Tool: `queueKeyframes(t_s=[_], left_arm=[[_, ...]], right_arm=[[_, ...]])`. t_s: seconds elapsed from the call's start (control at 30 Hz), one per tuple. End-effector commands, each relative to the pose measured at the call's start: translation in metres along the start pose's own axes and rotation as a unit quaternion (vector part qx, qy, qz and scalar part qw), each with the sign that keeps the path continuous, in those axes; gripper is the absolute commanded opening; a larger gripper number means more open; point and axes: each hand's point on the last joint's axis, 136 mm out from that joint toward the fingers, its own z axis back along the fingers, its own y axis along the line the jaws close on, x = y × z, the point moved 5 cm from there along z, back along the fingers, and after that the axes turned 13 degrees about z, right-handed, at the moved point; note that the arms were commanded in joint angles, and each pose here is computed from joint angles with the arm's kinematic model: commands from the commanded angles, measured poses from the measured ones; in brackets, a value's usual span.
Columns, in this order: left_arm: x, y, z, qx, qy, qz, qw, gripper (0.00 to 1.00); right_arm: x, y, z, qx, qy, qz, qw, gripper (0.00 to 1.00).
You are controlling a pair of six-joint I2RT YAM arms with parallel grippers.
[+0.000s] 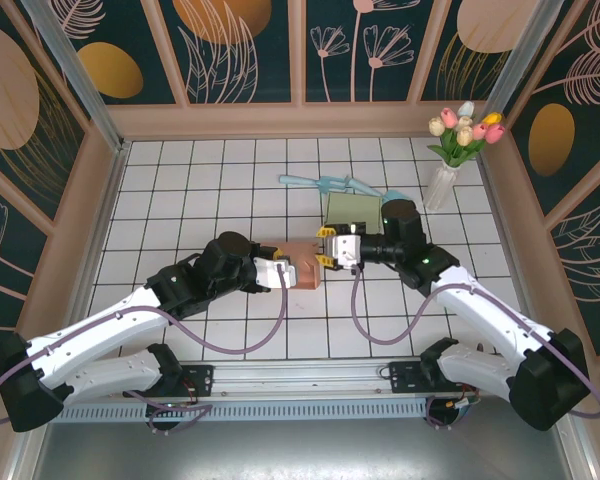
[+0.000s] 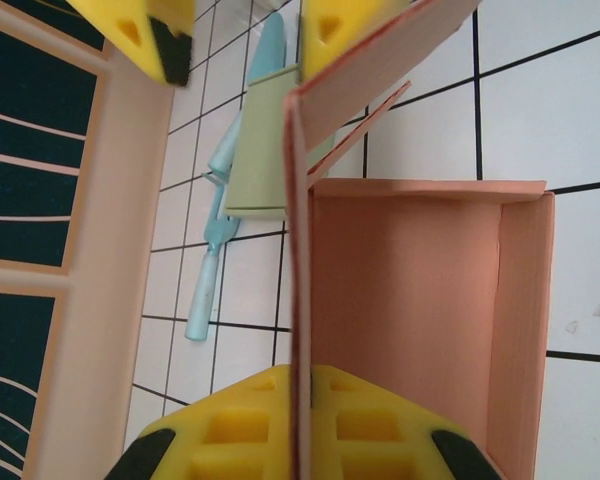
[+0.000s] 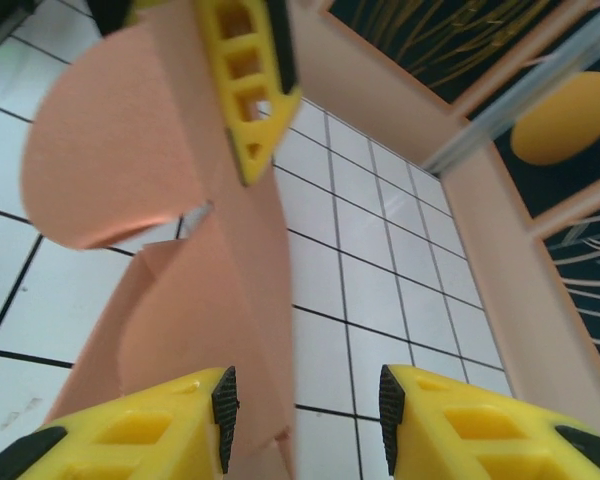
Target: Fold the paper box
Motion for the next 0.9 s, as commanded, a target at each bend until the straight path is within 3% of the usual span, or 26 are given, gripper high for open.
queueKeyframes(t_s=[0.0, 0.33, 0.43, 0.57, 0.73, 0.87], left_arm=[[0.006, 0.002, -0.001, 0.01, -0.018, -0.009, 1.0, 0.0], [-0.001, -0.003, -0.011, -0.003, 0.007, -0.014, 1.0, 0.0], [-0.002, -0.004, -0.014, -0.005, 0.011, -0.016, 1.0, 0.0], [-0.001, -0.004, -0.015, -0.01, 0.008, -0.013, 1.0, 0.0], [0.006, -0.003, -0.011, -0.014, -0.009, -0.004, 1.0, 0.0], [0.01, -0.002, -0.01, -0.011, -0.021, 0.0, 1.0, 0.0]], right_arm=[[0.012, 0.006, -0.009, 0.026, -0.035, 0.033, 0.999, 0.44], [0.008, 0.018, -0.039, 0.055, -0.04, 0.042, 0.997, 0.4], [0.005, 0.018, -0.039, 0.058, -0.031, 0.047, 0.997, 0.35], [0.004, 0.019, -0.04, 0.064, -0.03, 0.051, 0.996, 0.2], [0.002, 0.017, -0.04, 0.056, -0.024, 0.046, 0.997, 0.18], [-0.003, 0.019, -0.041, 0.047, -0.025, 0.045, 0.998, 0.0]])
